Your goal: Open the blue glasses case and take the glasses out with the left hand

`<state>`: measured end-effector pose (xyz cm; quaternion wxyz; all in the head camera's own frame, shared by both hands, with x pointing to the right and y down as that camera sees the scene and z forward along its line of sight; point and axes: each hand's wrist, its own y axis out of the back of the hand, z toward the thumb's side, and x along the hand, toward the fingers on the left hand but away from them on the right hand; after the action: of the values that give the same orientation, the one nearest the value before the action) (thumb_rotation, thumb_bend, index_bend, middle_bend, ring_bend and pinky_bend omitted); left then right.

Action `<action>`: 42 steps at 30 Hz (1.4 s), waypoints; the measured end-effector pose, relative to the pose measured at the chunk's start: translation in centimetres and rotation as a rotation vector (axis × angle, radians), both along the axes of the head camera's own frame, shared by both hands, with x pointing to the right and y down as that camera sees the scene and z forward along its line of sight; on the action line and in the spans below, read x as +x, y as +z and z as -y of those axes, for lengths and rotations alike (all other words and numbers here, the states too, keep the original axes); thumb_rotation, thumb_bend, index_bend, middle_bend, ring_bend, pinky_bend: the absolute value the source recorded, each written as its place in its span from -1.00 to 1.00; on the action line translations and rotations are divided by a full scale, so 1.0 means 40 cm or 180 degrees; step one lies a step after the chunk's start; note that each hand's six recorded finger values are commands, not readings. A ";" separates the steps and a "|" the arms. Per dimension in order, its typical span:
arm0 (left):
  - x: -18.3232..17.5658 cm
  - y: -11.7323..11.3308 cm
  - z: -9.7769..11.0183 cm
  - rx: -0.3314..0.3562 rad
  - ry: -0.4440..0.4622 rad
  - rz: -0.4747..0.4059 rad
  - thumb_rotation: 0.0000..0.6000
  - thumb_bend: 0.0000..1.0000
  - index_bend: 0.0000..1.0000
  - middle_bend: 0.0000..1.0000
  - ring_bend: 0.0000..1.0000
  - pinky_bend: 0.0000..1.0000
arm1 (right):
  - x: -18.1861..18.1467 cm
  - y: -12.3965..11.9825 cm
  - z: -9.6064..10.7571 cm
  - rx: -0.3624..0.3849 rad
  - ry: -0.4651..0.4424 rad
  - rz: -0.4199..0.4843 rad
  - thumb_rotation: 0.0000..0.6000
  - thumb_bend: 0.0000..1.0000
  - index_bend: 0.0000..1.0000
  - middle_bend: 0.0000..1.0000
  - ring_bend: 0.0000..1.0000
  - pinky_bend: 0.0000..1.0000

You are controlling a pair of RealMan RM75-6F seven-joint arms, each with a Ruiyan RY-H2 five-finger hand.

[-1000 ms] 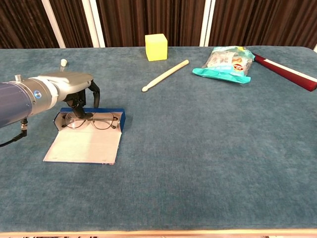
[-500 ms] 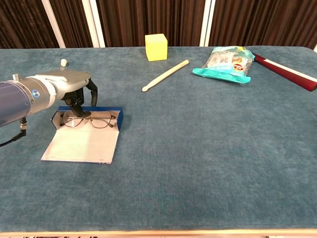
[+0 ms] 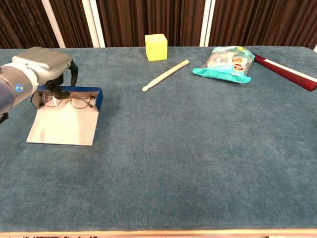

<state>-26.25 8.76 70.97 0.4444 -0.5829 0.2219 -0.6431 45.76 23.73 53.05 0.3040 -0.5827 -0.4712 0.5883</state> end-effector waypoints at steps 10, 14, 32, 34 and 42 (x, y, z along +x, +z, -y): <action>-0.038 0.018 -0.025 0.0019 0.0167 0.0216 1.00 -0.24 0.25 1.00 0.95 1.00 | 0.000 -0.001 0.000 0.0005 0.0002 0.0000 1.00 -0.67 -1.00 -1.00 -1.00 -0.61; -0.039 0.015 -0.021 0.0040 0.0158 0.0216 1.00 -0.24 0.25 1.00 0.95 1.00 | 0.000 0.000 0.000 0.0003 0.0001 0.0001 1.00 -0.66 -1.00 -1.00 -1.00 -0.61; -0.049 -0.016 0.008 0.0262 0.0097 0.0152 1.00 -0.24 0.26 1.00 0.95 1.00 | -0.001 -0.001 -0.001 0.0010 0.0000 0.0007 1.00 -0.66 -1.00 -1.00 -1.00 -0.61; -0.049 -0.016 0.006 0.0279 0.0125 0.0157 1.00 -0.24 0.26 1.00 0.95 1.00 | -0.001 -0.001 0.000 0.0011 0.0001 0.0007 1.00 -0.66 -1.00 -1.00 -1.00 -0.61; -0.051 -0.019 0.016 0.0312 0.0088 0.0110 1.00 -0.24 0.26 1.00 0.95 1.00 | -0.001 -0.001 -0.001 0.0007 0.0000 0.0007 1.00 -0.66 -1.00 -1.00 -1.00 -0.61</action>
<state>-28.29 8.11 70.19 0.4849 -0.5523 0.2373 -0.6352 45.72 23.75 53.03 0.3041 -0.5830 -0.4722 0.5871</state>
